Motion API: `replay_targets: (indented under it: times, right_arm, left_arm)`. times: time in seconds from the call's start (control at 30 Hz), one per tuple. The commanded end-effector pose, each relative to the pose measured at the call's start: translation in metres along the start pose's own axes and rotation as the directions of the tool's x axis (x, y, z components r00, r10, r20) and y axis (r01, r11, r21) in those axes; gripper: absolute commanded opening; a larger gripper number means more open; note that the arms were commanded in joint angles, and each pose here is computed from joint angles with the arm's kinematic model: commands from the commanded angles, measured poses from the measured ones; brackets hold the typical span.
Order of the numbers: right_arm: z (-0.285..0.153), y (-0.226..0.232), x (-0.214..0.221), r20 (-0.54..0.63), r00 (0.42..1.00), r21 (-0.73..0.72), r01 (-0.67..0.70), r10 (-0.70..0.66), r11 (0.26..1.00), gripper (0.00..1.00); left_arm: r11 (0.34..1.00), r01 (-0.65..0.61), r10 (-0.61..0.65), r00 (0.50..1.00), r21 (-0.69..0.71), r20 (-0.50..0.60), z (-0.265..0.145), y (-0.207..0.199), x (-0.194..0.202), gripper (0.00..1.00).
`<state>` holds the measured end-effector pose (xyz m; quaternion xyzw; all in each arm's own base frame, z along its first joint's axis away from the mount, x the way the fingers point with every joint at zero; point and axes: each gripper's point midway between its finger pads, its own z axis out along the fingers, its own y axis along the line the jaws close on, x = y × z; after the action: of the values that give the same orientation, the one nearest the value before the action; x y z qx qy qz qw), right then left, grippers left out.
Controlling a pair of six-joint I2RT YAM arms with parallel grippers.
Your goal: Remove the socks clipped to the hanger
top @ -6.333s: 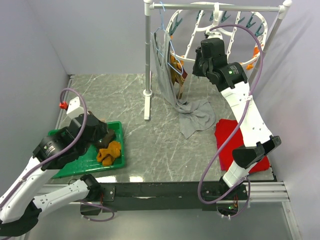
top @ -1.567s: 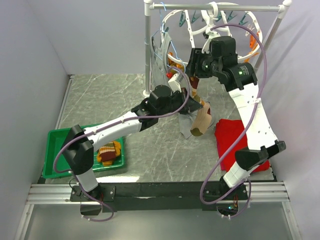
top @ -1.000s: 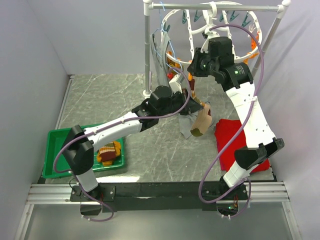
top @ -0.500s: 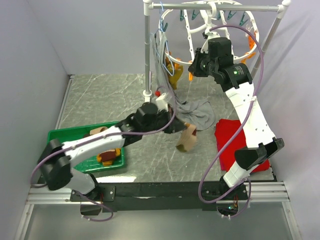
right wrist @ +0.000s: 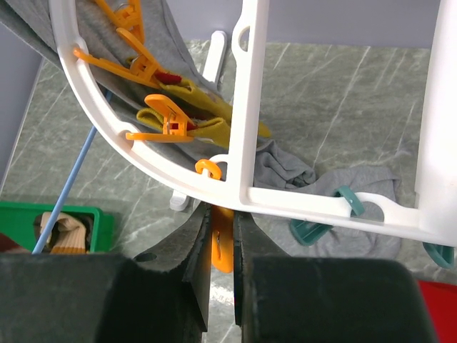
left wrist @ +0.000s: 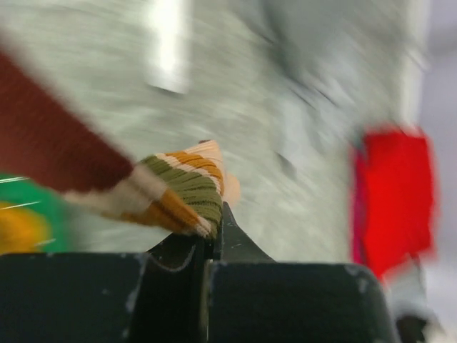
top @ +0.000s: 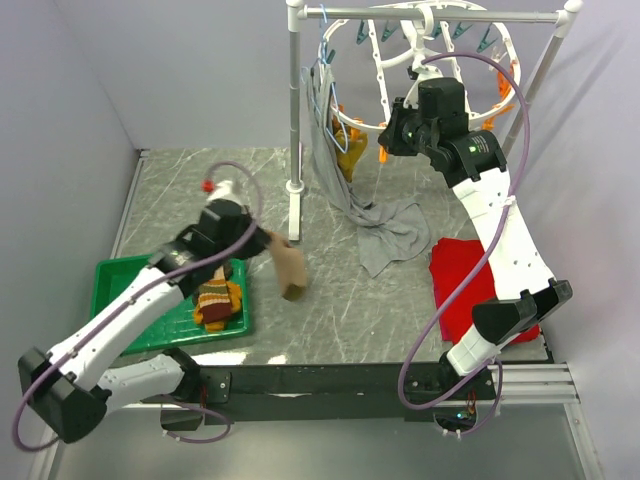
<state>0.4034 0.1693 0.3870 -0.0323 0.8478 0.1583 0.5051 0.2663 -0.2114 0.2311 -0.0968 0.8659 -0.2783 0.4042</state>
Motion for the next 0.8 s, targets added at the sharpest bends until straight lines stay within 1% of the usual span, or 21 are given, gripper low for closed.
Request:
replay_targets:
  times: [0.0,0.03,0.07,0.1,0.2,0.23,0.37,0.43,0.47,0.6,0.63,0.67,0.73,0.77]
  right_arm:
    - [-0.013,0.004,-0.008,0.033,0.999,-0.013,0.003,-0.003,1.000,0.04]
    - [-0.013,0.003,-0.008,0.033,0.999,-0.011,0.001,-0.001,1.000,0.04]
    - [-0.013,0.003,-0.009,0.033,0.999,-0.010,0.003,-0.003,1.000,0.04]
    - [-0.014,0.003,-0.009,0.035,0.999,-0.010,0.006,-0.006,1.000,0.04]
    - [-0.014,0.002,-0.009,0.038,0.999,-0.006,0.007,-0.007,1.000,0.04]
    - [-0.014,0.002,-0.008,0.037,0.999,-0.004,0.007,-0.007,1.000,0.04]
    - [-0.015,0.002,-0.006,0.033,0.999,-0.005,0.008,-0.008,1.000,0.04]
    - [-0.015,0.002,-0.006,0.031,0.999,-0.007,0.009,-0.009,1.000,0.04]
    - [-0.016,0.002,-0.006,0.032,0.999,-0.008,0.006,-0.006,1.000,0.04]
    - [-0.015,0.002,-0.003,0.030,1.000,-0.012,0.008,-0.007,1.000,0.05]
    - [-0.013,0.000,-0.002,0.025,1.000,-0.004,0.009,-0.009,1.000,0.04]
    - [-0.013,0.000,-0.002,0.023,1.000,-0.002,0.012,-0.012,1.000,0.04]
    - [-0.013,-0.001,-0.001,0.023,1.000,0.003,0.013,-0.013,1.000,0.05]
    - [-0.014,-0.001,-0.002,0.025,1.000,0.001,0.013,-0.013,1.000,0.05]
  left_arm:
    - [0.971,0.053,-0.014,0.986,-0.234,0.167,-0.049,0.055,-0.049,0.01]
    - [0.962,0.083,-0.029,0.978,-0.261,0.206,-0.060,0.062,-0.060,0.01]
    - [0.952,0.093,-0.029,0.976,-0.293,0.217,-0.071,0.071,-0.061,0.01]
    - [0.938,0.109,-0.023,0.967,-0.330,0.253,-0.080,0.079,-0.067,0.01]
    - [0.913,0.144,-0.022,0.952,-0.381,0.306,-0.105,0.093,-0.076,0.01]
    - [0.903,0.161,-0.017,0.940,-0.400,0.341,-0.113,0.098,-0.083,0.01]
    - [0.871,0.205,-0.002,0.910,-0.446,0.415,-0.140,0.110,-0.094,0.01]
    - [0.857,0.210,0.014,0.904,-0.471,0.428,-0.145,0.116,-0.095,0.02]
    - [0.857,0.199,0.024,0.906,-0.475,0.422,-0.142,0.118,-0.094,0.05]
    - [0.841,0.155,0.041,0.937,-0.518,0.347,-0.120,0.128,-0.078,0.11]
    - [0.832,0.152,0.039,0.943,-0.533,0.331,-0.115,0.132,-0.073,0.17]
    - [0.826,0.149,0.039,0.947,-0.543,0.318,-0.110,0.135,-0.071,0.36]
    - [0.817,0.161,0.031,0.947,-0.553,0.321,-0.107,0.138,-0.069,0.70]
    - [0.818,0.171,0.024,0.944,-0.550,0.330,-0.107,0.138,-0.070,0.93]
